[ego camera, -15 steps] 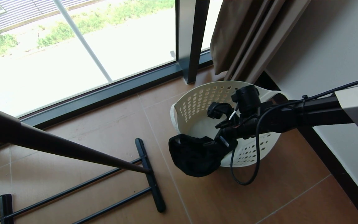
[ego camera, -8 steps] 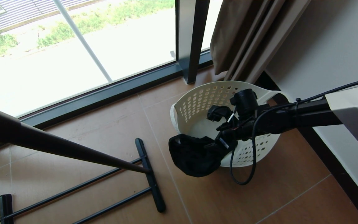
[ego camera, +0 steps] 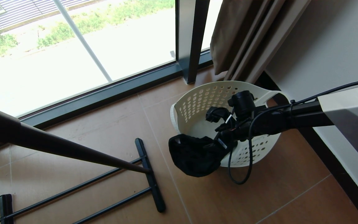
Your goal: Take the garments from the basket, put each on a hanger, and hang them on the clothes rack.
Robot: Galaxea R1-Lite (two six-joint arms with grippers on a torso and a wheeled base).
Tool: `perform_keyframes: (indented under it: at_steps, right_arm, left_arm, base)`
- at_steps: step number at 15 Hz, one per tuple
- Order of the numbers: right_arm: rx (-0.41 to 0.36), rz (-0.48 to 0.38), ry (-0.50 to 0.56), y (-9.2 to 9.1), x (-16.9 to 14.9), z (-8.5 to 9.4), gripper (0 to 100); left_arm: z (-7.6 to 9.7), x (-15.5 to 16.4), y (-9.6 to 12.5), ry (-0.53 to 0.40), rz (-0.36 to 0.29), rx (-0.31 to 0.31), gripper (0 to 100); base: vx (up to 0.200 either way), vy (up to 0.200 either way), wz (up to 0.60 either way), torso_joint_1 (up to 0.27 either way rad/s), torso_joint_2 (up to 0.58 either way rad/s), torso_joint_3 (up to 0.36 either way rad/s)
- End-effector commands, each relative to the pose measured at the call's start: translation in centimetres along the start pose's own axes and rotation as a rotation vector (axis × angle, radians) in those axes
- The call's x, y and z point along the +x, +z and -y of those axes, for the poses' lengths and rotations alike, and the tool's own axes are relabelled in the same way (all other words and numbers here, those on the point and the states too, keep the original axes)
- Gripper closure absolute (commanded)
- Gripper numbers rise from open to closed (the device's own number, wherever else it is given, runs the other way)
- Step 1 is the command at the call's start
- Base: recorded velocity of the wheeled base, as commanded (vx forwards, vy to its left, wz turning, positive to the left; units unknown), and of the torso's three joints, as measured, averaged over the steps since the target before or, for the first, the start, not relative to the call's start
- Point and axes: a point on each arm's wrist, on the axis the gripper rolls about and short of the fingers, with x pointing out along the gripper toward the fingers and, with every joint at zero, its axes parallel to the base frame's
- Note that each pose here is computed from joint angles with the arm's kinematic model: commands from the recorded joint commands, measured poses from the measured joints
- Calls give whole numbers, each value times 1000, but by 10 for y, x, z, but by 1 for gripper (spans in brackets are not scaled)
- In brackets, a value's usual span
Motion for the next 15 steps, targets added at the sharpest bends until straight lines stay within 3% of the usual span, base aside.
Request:
perform_keyframes:
  at_steps: [1, 7, 15]
  right_arm:
    - [-1, 2, 0, 1, 6, 1, 0]
    - [-8, 15, -5, 6, 19, 5, 0]
    - [-27, 12, 22, 16, 30, -5, 0]
  left_arm:
    - [0, 0, 0, 0, 1, 0, 0]
    - [0, 0, 0, 0, 1, 0, 0]
    - [0, 0, 0, 0, 1, 0, 0]
  base:
    - [0, 0, 0, 0, 0, 0]
    - [0, 0, 0, 0, 0, 0]
    - [0, 0, 0, 0, 0, 0]
